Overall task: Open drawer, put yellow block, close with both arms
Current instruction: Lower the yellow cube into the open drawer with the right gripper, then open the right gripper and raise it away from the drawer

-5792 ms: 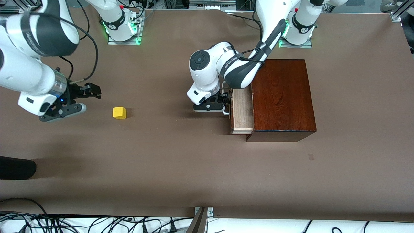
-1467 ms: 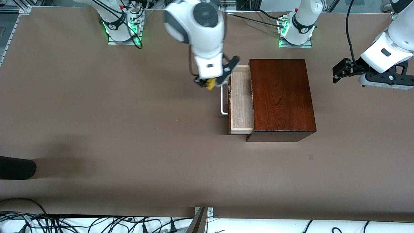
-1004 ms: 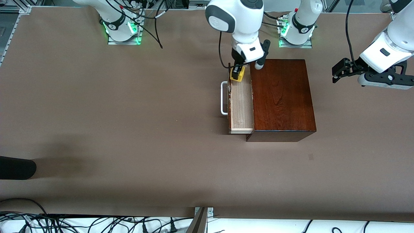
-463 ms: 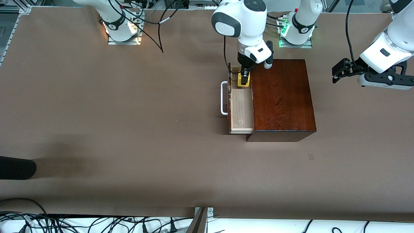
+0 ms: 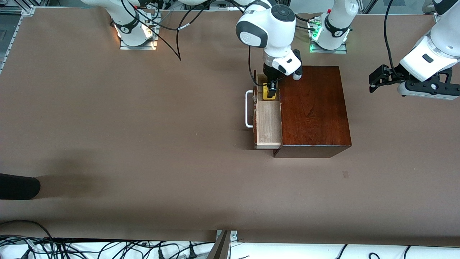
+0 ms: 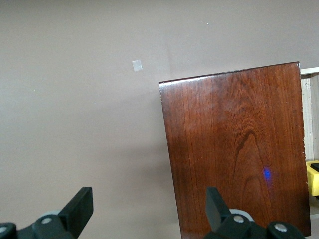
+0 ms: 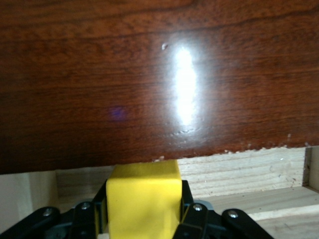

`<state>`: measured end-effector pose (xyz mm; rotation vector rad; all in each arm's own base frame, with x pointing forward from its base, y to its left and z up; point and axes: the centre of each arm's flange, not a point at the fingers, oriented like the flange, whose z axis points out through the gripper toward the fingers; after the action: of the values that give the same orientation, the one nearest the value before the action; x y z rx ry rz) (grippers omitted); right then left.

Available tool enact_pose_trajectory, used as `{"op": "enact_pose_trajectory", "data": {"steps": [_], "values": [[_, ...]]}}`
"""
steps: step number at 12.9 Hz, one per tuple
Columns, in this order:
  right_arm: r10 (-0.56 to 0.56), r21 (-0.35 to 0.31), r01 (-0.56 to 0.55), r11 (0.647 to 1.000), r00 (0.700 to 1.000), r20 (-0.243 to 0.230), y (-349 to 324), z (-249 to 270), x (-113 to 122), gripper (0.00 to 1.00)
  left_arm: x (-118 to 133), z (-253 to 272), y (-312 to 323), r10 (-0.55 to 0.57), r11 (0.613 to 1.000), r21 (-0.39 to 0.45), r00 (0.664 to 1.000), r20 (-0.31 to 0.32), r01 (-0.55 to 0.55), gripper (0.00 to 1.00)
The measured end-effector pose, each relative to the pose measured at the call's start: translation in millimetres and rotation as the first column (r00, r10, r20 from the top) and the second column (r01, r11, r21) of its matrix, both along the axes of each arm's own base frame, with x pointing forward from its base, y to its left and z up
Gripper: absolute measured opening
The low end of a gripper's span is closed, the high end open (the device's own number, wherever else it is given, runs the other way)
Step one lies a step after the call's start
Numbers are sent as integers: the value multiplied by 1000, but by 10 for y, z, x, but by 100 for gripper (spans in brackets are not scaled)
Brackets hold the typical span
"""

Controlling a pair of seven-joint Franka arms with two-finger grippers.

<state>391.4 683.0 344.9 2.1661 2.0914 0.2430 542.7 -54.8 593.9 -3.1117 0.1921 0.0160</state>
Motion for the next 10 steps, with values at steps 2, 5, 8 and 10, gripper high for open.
{"op": "enact_pose_trajectory", "data": {"steps": [2,5,8,10], "values": [[17,-18,-17,1000,1000,-4,-22,-95,36,56,1,-1,0,0,1000,0,1000,0,0,100],[25,-38,-25,999,1000,-11,-50,-200,72,56,1,-1,0,0,1000,0,1000,0,0,100],[26,-50,-27,998,1000,-17,-79,-254,106,56,2,4,0,0,1000,0,1000,1,0,100],[26,-51,-27,998,1000,-17,-78,-262,107,56,2,4,0,0,1000,0,1000,1,0,100]]}}
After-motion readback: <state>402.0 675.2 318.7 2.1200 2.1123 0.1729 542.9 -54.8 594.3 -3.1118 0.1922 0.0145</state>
